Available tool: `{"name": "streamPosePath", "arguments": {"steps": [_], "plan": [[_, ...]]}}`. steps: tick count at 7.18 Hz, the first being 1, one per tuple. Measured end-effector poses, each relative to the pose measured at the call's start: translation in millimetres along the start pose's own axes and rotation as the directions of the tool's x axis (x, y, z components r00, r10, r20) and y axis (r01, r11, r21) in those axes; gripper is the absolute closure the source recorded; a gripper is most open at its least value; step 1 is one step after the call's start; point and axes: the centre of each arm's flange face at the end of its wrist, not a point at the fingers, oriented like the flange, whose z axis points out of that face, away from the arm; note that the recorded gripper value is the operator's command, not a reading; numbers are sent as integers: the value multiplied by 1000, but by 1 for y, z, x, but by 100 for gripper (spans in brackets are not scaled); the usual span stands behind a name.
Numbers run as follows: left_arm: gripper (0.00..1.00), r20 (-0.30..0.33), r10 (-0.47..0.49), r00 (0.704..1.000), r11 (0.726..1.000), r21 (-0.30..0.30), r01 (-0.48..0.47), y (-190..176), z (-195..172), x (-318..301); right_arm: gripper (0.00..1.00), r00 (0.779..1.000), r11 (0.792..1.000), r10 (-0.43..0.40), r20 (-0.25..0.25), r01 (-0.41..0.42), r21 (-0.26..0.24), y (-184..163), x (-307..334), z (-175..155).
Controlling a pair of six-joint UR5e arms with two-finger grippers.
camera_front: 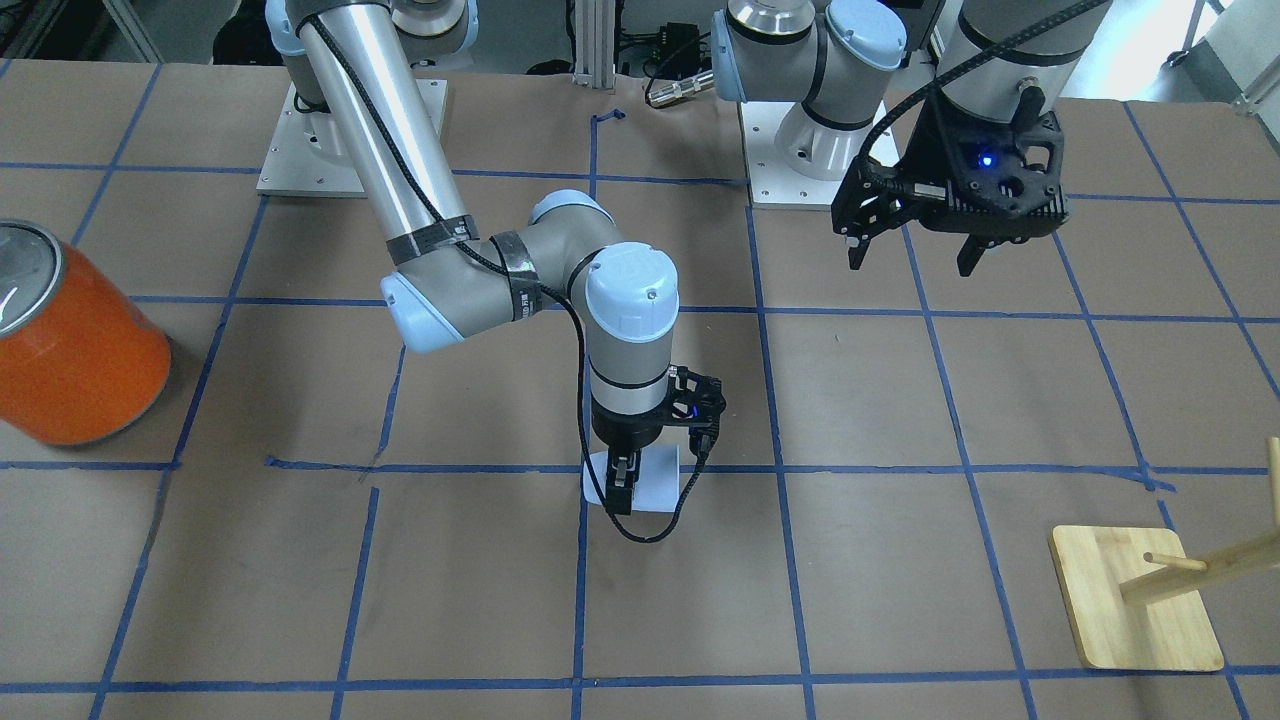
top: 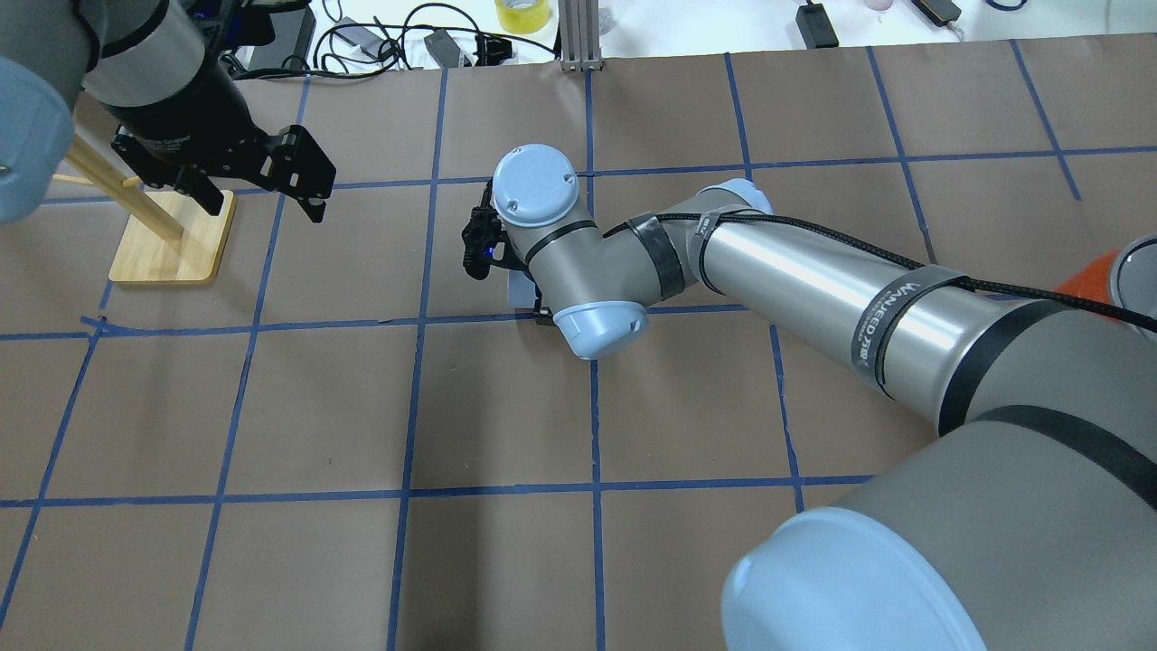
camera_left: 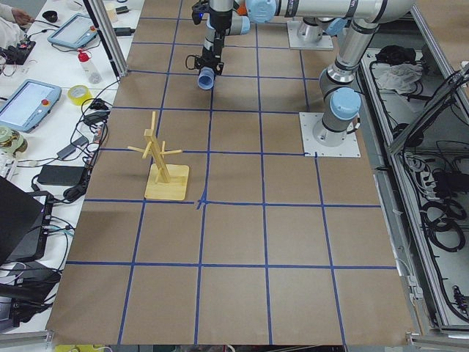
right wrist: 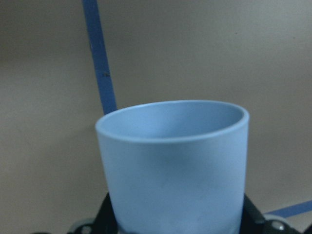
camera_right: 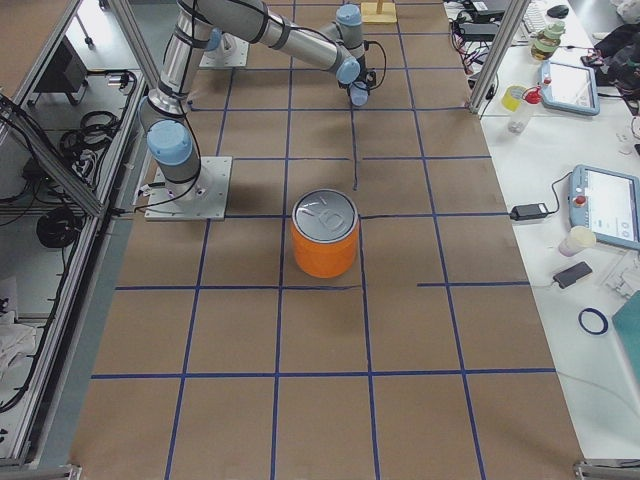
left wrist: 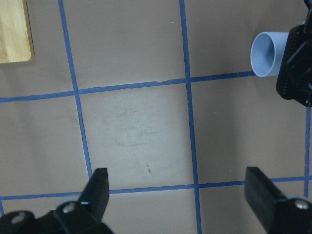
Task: Flip cup
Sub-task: 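Lay the cup on its side, release, and raise the right gripper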
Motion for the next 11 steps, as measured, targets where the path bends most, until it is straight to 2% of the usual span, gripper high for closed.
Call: {"name": "streamPosePath", "arguments": {"steps": [3, 4, 5, 6, 7, 9, 10, 11], "plan": [[0, -2, -2, 1000, 1000, -9, 2, 1, 1, -2, 0, 999, 999, 31, 16, -30, -19, 1, -1, 2], [0, -4, -6, 1000, 1000, -10, 6, 1, 1, -4, 0, 999, 999, 38, 10, -38, -13, 2, 1, -10], [0, -6, -9, 1000, 1000, -14, 9, 1, 2, -6, 0, 999, 999, 46, -1, -46, -7, 6, 4, -36], [0, -14, -13, 1000, 1000, -22, 13, -1, 5, -8, 0, 998, 998, 62, -6, -62, -8, 15, 9, -74], [0, -58, -28, 998, 999, -30, 26, -5, 11, -11, 0, 995, 995, 96, -7, -96, -14, 32, 13, -118], [0, -224, -76, 972, 996, -59, 65, -16, 36, -15, 0, 976, 975, 218, -1, -218, -43, 94, 21, -215], [0, -296, -93, 951, 994, -75, 74, -22, 56, -12, 0, 956, 954, 292, 4, -291, -65, 135, 21, -260], [0, -367, -102, 924, 994, -76, 80, -28, 76, -7, 0, 919, 916, 394, 7, -391, -91, 178, 19, -296]]}}
